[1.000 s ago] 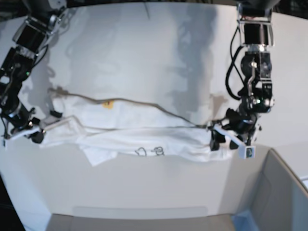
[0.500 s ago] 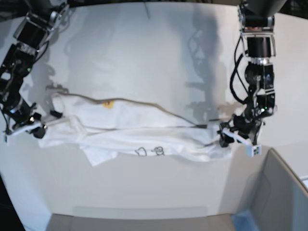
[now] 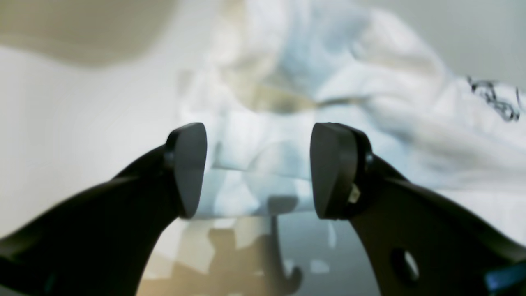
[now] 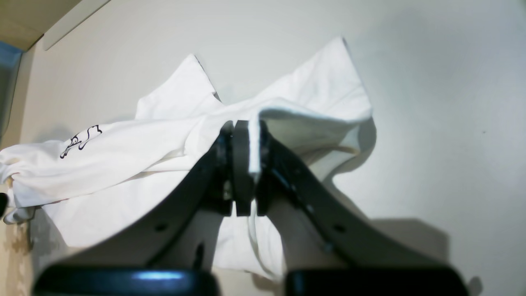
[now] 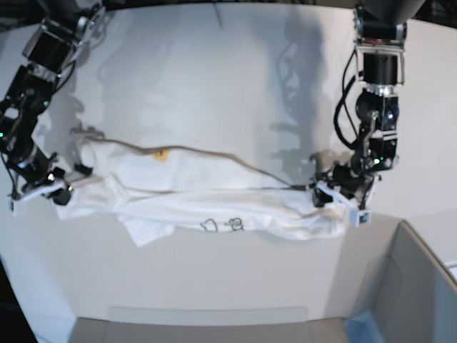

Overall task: Layout the t-shirt on the table in an organized manner, then fold the t-shirt properly
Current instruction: 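Hold the t-shirt edge with both grippers and pull it taut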

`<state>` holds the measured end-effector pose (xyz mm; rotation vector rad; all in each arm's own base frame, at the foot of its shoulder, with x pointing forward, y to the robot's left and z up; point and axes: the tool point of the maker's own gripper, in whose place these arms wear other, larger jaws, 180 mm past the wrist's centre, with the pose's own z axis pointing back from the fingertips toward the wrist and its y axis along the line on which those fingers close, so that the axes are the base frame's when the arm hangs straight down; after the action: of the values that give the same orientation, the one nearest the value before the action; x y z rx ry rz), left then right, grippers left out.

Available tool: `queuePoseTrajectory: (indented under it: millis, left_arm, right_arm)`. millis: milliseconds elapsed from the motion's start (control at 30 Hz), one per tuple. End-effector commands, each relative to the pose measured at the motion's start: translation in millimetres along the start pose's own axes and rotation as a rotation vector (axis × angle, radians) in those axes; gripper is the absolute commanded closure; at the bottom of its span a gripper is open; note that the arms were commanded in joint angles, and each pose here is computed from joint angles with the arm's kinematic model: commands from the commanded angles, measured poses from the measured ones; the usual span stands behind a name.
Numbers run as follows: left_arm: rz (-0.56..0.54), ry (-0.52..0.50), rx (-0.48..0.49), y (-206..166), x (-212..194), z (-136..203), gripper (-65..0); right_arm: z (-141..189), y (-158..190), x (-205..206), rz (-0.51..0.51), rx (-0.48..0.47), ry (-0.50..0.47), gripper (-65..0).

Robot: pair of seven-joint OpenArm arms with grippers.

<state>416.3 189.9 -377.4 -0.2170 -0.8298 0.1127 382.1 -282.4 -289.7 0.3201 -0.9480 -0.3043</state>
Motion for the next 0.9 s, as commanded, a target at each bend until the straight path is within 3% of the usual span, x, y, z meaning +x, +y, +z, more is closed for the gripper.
queuePoseTrajectory:
  millis: [0,333,533,733,867]
  left_arm:
    - [-0.003,-0.057,0.000,2,19,1,-38.0]
    - [0.023,-0.063,0.020,11,13,-5,-19.6]
    - [0.022,-0.086,0.013,8,25,-5,-2.7]
    - [0.018,-0.106,0.006,5,33,-2,-1.1]
    - [-0.016,-0.190,-0.027,-11,60,13,-0.9]
  right_arm:
    - [6,5,23,0.027,0.013,-0.063,0.0]
    - [7,1,18,0.022,0.005,-0.055,0.0]
    - [7,1,18,0.023,0.006,-0.054,0.0]
    - [7,1,19,0.023,0.004,-0.055,0.0]
    - [9,1,22,0.031,0.002,-0.065,0.0]
